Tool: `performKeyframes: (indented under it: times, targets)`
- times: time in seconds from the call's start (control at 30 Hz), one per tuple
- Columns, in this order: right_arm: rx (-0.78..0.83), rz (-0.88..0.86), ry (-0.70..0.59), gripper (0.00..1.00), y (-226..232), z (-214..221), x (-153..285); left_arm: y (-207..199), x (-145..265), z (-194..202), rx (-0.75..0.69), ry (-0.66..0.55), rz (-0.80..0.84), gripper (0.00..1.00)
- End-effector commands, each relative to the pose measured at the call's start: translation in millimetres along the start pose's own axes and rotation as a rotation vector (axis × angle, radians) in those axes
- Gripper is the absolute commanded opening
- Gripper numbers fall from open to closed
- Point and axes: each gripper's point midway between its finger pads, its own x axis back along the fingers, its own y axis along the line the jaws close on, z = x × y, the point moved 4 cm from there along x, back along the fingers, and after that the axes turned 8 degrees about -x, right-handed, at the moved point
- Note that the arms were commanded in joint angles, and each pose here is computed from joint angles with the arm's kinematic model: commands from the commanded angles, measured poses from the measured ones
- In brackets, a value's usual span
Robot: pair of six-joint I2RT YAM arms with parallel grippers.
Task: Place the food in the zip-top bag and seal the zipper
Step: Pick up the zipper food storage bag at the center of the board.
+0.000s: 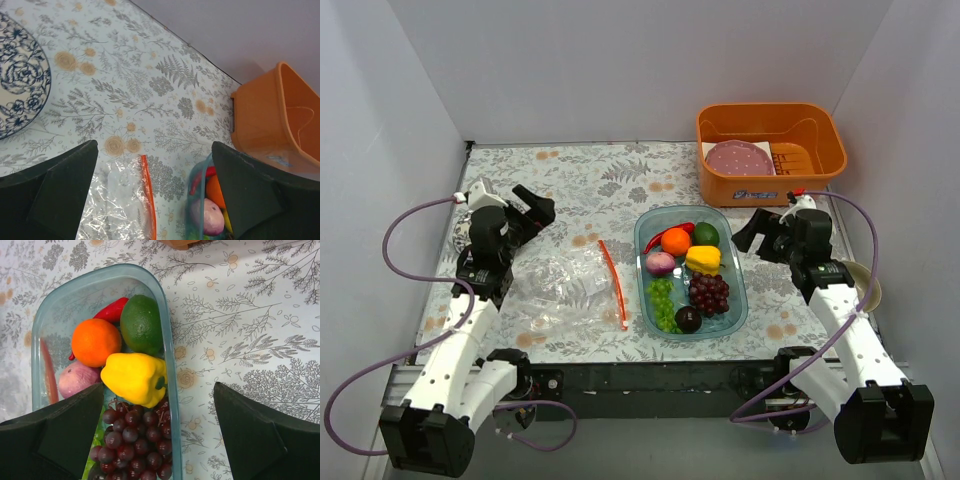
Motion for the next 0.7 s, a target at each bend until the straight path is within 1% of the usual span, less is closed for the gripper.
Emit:
performKeyframes:
  times: [0.0, 0.03, 0.07, 0.13, 0.17, 0.2, 0.23, 0.27, 0.37, 0.43, 0.47, 0.5, 0.53, 0.57, 0.6, 0.67]
  targets:
    - [-0.115, -0.069, -0.010, 0.98, 22, -13, 3, 23, 0, 0, 0.141, 0.037, -0.248, 0.98]
    - [-0.114, -0.116, 0.023, 0.98, 27, -10, 3, 29, -1, 3, 0.157, 0.042, -0.293, 0.98]
    - [-0.073, -0.159, 0.041, 0.98, 32, -8, 3, 32, -2, 7, 0.156, 0.055, -0.309, 0.98]
    - [-0.044, -0.208, 0.084, 0.98, 38, -6, 4, 31, -5, 16, 0.141, 0.108, -0.295, 0.98]
    - [-0.039, -0.198, 0.098, 0.98, 37, -5, 4, 28, -4, 21, 0.143, 0.146, -0.283, 0.98]
    - [-0.003, -0.196, 0.108, 0.98, 35, -3, 5, 31, 0, 31, 0.148, 0.203, -0.306, 0.98]
    - [0.005, -0.180, 0.121, 0.98, 32, 0, 7, 33, 2, 37, 0.201, 0.230, -0.334, 0.98]
    - [0.010, -0.167, 0.128, 0.98, 28, 5, 7, 36, 5, 44, 0.222, 0.260, -0.355, 0.98]
    - [0.029, -0.177, 0.138, 0.98, 26, 11, 10, 41, 10, 74, 0.219, 0.390, -0.350, 0.98]
    - [0.039, -0.161, 0.153, 0.98, 25, 11, 14, 43, 14, 91, 0.250, 0.485, -0.378, 0.98]
    - [0.039, -0.150, 0.167, 0.98, 24, 14, 16, 40, 15, 97, 0.237, 0.529, -0.350, 0.98]
    - [0.048, -0.154, 0.157, 0.98, 24, 13, 18, 30, 10, 97, 0.223, 0.541, -0.259, 0.98]
    - [0.070, -0.154, 0.148, 0.98, 24, 12, 18, 16, 12, 106, 0.241, 0.619, -0.146, 0.98]
    - [0.083, -0.144, 0.146, 0.98, 22, 12, 19, 11, 10, 110, 0.235, 0.645, -0.097, 0.98]
    - [0.094, -0.136, 0.142, 0.98, 21, 10, 20, 2, 7, 108, 0.234, 0.643, -0.022, 0.98]
    - [0.122, -0.111, 0.145, 0.98, 17, 9, 20, -4, 9, 112, 0.234, 0.674, 0.030, 0.98]
